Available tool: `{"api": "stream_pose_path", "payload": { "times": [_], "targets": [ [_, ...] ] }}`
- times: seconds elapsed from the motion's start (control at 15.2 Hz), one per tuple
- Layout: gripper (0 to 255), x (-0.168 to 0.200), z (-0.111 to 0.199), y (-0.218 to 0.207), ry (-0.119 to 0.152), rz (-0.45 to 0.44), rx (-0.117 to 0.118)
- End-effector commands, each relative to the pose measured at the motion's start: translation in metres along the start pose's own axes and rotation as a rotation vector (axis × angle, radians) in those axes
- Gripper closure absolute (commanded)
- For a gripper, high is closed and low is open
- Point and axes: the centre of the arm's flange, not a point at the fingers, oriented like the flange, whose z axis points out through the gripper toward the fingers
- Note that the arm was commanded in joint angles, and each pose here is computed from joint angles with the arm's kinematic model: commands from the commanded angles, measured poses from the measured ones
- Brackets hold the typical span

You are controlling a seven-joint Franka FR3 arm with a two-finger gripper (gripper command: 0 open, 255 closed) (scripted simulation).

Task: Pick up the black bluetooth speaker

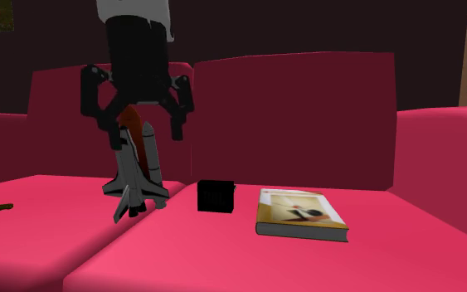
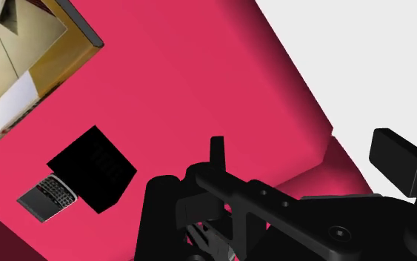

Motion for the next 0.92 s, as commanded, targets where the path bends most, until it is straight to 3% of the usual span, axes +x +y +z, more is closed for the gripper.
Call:
{"api": "stream_pose_path", "payload": {
  "times": [0.0,0.86],
  "targets": [
    [0,0.015,0.009,0.022,0.000,-0.007,0.007],
    [0,0.104,0.091,0.153,-0.005,-0.047,0.058]
  ]
}}
